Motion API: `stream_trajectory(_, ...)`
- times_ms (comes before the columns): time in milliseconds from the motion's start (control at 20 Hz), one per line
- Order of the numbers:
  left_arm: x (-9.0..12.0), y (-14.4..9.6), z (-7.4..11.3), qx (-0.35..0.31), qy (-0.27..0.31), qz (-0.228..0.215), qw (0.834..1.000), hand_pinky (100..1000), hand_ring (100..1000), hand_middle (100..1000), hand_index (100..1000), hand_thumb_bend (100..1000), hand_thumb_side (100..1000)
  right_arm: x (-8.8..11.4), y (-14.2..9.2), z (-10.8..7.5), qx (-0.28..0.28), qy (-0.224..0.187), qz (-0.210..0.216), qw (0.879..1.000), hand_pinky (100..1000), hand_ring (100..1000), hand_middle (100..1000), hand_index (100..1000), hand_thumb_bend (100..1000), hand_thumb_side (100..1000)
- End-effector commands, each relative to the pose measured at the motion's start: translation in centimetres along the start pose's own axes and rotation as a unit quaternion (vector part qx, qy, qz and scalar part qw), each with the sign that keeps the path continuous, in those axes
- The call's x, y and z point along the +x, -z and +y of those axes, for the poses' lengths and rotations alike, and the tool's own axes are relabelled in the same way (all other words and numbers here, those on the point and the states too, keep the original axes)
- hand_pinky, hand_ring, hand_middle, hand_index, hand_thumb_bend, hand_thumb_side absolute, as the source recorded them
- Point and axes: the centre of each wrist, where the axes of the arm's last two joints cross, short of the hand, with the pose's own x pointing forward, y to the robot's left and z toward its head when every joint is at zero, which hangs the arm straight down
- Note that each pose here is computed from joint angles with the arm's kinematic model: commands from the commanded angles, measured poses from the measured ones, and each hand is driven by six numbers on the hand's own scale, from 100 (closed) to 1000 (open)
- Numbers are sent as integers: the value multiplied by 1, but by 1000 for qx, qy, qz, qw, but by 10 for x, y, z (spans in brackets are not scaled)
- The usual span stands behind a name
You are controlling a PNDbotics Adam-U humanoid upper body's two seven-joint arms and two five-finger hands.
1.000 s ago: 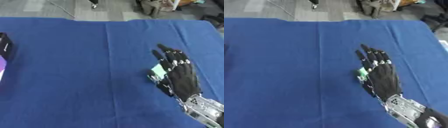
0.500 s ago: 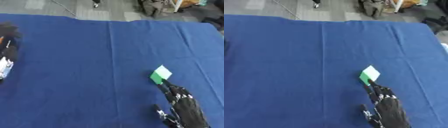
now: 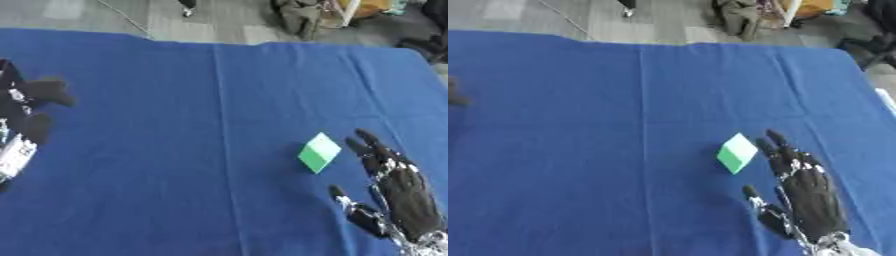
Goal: Pick up the objects with one hand, pass them to the other hand, and then place them into the box on the other side of the table.
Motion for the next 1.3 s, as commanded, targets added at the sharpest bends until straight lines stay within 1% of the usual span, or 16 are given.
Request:
stream_trajectory(50, 7, 1, 8, -8, -18, -5, 1000, 1000, 1000, 717, 890, 126, 807, -19, 16, -14, -79, -31, 23, 996, 631, 726, 898, 902, 471, 193)
stream_trajectory(350, 9, 1, 15, -13, -59, -11, 998, 1000, 1000, 716, 889, 117, 799, -32, 27, -23, -98, 12, 18, 995, 627, 723, 898, 902, 454, 199)
stream_trajectory(700, 10, -1, 24, -19, -102, -22, 994, 1000, 1000, 714, 883, 103, 786, -46, 32, -32, -95, 66, 18, 993, 622, 721, 899, 904, 432, 227)
stream_trajectory(1000, 11, -2, 32, -20, -141, -33, 989, 1000, 1000, 711, 882, 100, 775, -55, 38, -39, -94, 103, 29, 990, 611, 715, 900, 901, 405, 250)
stream_trajectory(1200, 12, -4, 37, -21, -166, -37, 985, 1000, 1000, 711, 882, 100, 775, -60, 46, -46, -94, 123, 36, 987, 611, 715, 900, 901, 405, 250)
stream_trajectory(1250, 12, -4, 38, -21, -172, -38, 984, 1000, 1000, 713, 884, 100, 740, -61, 48, -48, -93, 128, 39, 987, 569, 693, 909, 907, 360, 296)
stream_trajectory(1300, 13, -4, 41, -15, -177, -44, 983, 1000, 1000, 713, 883, 100, 735, -61, 45, -46, -82, 136, 44, 986, 565, 690, 909, 908, 359, 300)
